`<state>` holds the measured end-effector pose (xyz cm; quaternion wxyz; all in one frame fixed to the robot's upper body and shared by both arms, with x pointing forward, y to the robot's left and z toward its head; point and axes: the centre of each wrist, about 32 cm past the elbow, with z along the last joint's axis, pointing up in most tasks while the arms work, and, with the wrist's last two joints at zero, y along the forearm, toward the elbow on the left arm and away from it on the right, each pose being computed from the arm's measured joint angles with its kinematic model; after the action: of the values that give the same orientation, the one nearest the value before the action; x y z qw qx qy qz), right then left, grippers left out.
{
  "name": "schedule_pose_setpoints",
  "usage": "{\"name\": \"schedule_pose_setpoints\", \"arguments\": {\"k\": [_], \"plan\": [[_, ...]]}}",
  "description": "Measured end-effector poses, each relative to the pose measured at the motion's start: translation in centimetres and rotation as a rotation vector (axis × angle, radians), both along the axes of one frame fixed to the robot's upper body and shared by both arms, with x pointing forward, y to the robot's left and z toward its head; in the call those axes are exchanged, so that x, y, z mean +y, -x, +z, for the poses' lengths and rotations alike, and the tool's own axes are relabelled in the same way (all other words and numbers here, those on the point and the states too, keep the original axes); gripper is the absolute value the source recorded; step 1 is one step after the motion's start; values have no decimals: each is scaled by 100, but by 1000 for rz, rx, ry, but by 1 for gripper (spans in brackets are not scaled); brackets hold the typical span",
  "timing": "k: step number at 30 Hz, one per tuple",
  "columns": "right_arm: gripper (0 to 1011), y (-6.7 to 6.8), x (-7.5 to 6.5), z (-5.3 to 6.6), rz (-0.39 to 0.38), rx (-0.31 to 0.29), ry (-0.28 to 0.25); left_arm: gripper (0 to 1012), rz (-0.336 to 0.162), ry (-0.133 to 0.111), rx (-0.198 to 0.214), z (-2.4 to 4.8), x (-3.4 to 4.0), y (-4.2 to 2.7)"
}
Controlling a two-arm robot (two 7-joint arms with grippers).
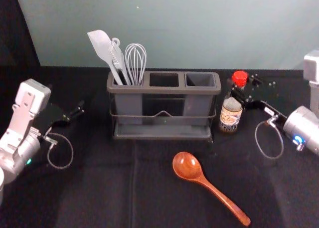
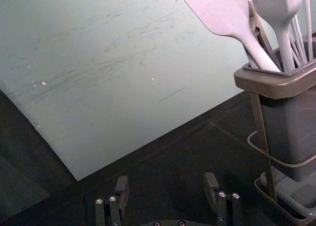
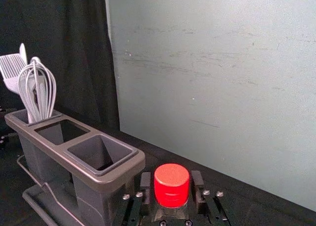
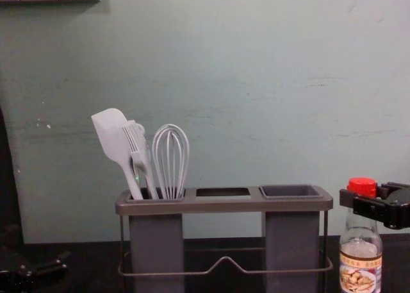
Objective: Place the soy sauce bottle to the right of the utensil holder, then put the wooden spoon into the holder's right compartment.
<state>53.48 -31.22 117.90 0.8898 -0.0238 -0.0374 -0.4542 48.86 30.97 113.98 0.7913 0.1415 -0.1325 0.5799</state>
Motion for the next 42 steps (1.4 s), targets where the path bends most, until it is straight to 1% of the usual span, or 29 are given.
{"name": "schedule_pose_setpoints", "arguments": {"k": [2,3,4,5,6,8,11,12,13,14,15,16,18,30,33,40,41,42], "plan": [[548,0,0,0,0,0,0,1005,0,0,0,0,0,0],[563,0,1,0,0,0,0,1005,0,0,0,0,0,0],[621,0,1,0,0,0,0,1005,0,0,0,0,0,0],[621,0,1,0,0,0,0,1005,0,0,0,0,0,0],[650,1,1,0,0,0,0,1005,0,0,0,0,0,0],[730,0,2,1,0,0,0,1005,0,0,0,0,0,0],[805,0,1,2,0,-1,-1,1005,0,0,0,0,0,0],[861,0,2,2,0,-1,-1,1005,0,0,0,0,0,0],[877,0,1,2,0,-1,-1,1005,0,0,0,0,0,0],[915,0,2,3,0,-1,-1,1005,0,0,0,0,0,0],[915,0,2,3,0,-1,-1,1005,0,0,0,0,0,0],[959,0,2,3,0,-1,-1,1005,0,0,0,0,0,0],[998,0,2,3,0,-1,-1,1005,0,0,0,0,0,0],[1004,2,3,6,-1,-3,-2,1005,0,0,0,0,0,0],[1004,36,-8,27,1,-10,-7,1005,0,0,0,0,0,0],[1004,160,-47,147,8,-46,-14,1005,0,0,0,0,0,0],[1004,203,-59,190,8,-57,-17,1005,0,0,0,0,0,0],[1004,223,-65,206,9,-60,-19,1005,0,0,0,0,0,0]]}}
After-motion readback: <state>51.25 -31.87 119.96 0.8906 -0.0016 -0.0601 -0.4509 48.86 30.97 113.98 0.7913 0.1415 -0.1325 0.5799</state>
